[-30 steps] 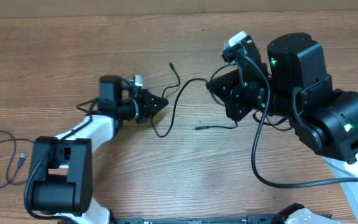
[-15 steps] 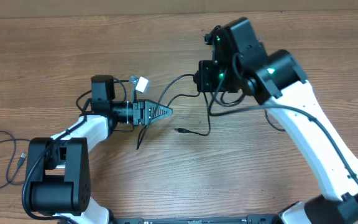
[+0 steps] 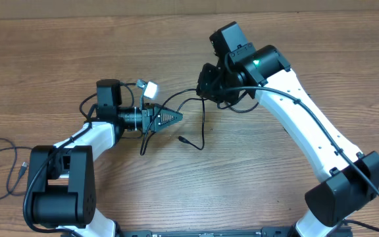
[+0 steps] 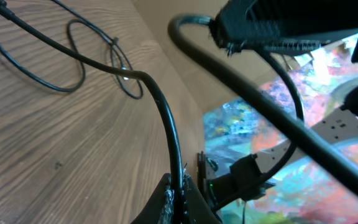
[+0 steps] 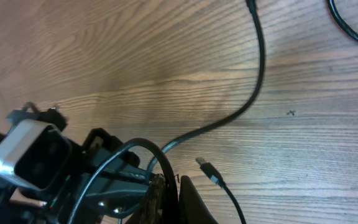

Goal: Untangle cables

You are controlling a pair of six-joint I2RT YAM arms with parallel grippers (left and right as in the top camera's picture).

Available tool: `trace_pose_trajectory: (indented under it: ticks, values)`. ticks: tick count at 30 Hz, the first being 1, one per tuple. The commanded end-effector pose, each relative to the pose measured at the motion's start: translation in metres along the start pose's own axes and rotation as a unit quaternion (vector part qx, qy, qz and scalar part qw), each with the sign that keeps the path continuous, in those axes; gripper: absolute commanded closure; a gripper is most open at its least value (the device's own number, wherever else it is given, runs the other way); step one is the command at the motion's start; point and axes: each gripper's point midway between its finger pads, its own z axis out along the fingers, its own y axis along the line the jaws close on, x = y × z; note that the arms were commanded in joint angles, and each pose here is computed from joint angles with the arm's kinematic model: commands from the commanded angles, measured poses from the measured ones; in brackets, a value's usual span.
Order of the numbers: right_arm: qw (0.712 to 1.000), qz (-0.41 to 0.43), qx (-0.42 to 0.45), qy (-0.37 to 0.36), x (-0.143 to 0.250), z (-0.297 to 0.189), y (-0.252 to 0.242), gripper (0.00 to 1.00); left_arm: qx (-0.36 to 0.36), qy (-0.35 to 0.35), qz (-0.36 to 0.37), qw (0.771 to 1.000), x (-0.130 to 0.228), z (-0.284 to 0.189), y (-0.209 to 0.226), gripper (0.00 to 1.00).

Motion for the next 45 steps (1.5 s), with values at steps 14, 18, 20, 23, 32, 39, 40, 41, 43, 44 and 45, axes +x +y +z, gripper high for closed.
trace_pose_trajectory:
  ticks: [14, 18, 20, 23, 32, 39, 40, 41, 43, 44, 45]
  values:
    - [0.998, 0.059, -0.028, 0.022, 0.008, 0.029, -0.003, 0.56, -0.024, 0.002, 0.03, 0.999, 0.001, 0.005, 0.006, 0.96]
    - [0.996, 0.083, -0.023, 0.026, 0.01, 0.029, -0.005, 0.35, -0.026, 0.002, 0.036, 0.999, 0.0, 0.005, 0.007, 0.96]
    - [0.991, 0.131, -0.005, 0.038, 0.016, 0.029, -0.012, 0.04, -0.026, 0.002, 0.039, 0.999, 0.0, 0.005, 0.007, 0.96]
    - [0.982, 0.184, 0.009, 0.047, 0.022, 0.03, -0.018, 0.0, -0.026, 0.002, 0.043, 0.999, 0.001, 0.005, 0.007, 0.96]
    - [0.94, 0.338, -0.001, 0.042, 0.024, 0.071, -0.034, 0.0, -0.024, 0.003, 0.04, 0.999, 0.001, 0.005, 0.006, 0.96]
    - [0.936, 0.35, -0.03, -0.017, 0.001, 0.087, -0.037, 0.23, -0.02, 0.005, 0.029, 0.999, 0.004, 0.005, 0.005, 0.96]
    - [0.936, 0.35, -0.029, -0.018, 0.001, 0.087, -0.038, 0.29, -0.018, 0.005, 0.028, 0.999, 0.004, 0.005, 0.005, 0.96]
    - [0.936, 0.35, -0.029, -0.019, 0.001, 0.087, -0.038, 0.32, -0.016, 0.005, 0.029, 0.999, 0.004, 0.005, 0.004, 0.96]
    - [0.936, 0.35, -0.028, -0.02, 0.0, 0.087, -0.038, 0.34, -0.011, 0.006, 0.029, 1.0, 0.004, 0.005, 0.002, 0.96]
    - [0.936, 0.35, -0.027, -0.024, -0.001, 0.087, -0.039, 0.34, -0.004, 0.007, 0.029, 1.0, 0.005, 0.005, -0.001, 0.96]
    - [0.936, 0.351, -0.023, -0.028, -0.002, 0.087, -0.041, 0.34, 0.011, 0.009, 0.035, 0.999, 0.005, 0.005, -0.006, 0.96]
